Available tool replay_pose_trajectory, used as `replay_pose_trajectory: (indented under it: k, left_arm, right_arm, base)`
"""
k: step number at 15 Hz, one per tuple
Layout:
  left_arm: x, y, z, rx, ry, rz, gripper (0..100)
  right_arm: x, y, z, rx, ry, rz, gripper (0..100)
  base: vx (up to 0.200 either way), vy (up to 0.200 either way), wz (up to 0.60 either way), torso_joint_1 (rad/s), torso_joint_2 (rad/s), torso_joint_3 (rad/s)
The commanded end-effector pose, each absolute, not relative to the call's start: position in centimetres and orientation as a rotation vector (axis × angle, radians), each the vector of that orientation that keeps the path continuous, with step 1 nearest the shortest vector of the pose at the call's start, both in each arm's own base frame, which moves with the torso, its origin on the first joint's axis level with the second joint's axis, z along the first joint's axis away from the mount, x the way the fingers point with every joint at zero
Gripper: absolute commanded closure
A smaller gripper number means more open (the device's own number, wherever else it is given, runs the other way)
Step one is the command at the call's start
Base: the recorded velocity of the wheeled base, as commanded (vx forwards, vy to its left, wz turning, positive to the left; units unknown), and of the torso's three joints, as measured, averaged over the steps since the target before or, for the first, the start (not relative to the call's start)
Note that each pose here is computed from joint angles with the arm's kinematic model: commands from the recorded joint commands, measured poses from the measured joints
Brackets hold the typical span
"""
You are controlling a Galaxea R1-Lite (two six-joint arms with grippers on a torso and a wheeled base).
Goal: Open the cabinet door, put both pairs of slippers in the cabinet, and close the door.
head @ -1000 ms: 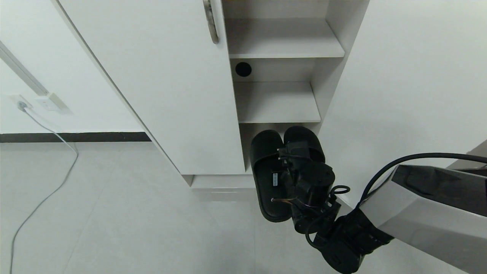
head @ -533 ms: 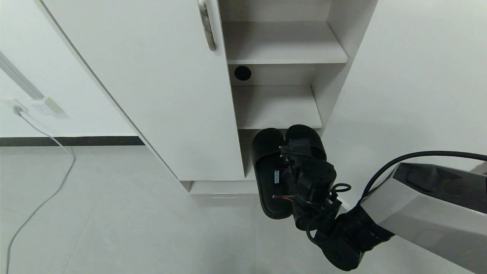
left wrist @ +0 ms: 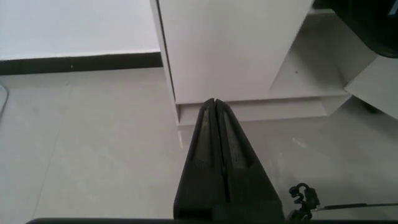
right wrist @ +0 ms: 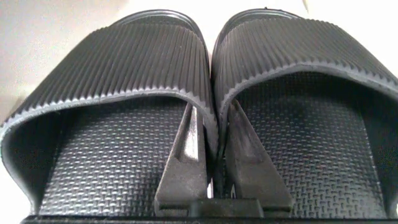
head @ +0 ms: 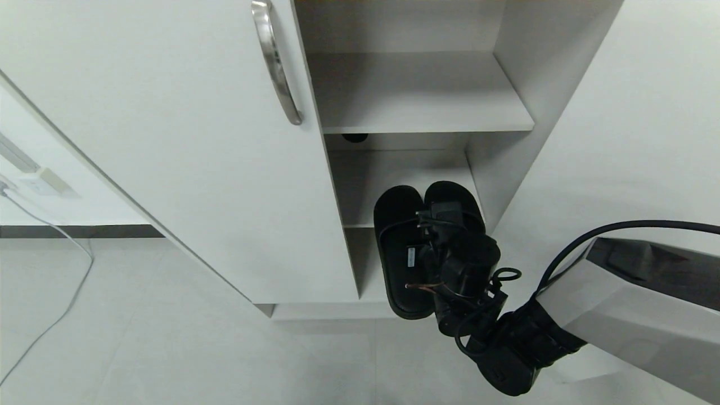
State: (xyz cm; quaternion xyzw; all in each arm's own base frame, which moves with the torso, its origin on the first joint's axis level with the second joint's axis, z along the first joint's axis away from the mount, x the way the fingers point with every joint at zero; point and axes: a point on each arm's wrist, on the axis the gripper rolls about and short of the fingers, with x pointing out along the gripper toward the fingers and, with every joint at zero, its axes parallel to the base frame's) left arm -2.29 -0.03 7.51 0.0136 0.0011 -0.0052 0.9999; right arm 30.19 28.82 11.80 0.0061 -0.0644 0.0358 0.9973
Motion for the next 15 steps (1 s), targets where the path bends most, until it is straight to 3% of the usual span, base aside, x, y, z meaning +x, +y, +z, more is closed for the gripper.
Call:
replay_pose_trajectory:
  k: [1,15]
  left_arm:
    - [-2.3,0.0,7.5,0.026,0.003,-0.011,100]
    - [-2.3,0.0,7.5,0.025,0.003,-0.011,100]
  right_arm:
    - [30.3,28.9,11.7,0.007,-0.121,0.072,100]
    - [38.1,29.6,13.9,0.076,-0.136,-0.030,100]
  base:
    - [0.000,0.000,0.00,0.000,0.00,0.000]
    - [0.000,0.000,0.00,0.000,0.00,0.000]
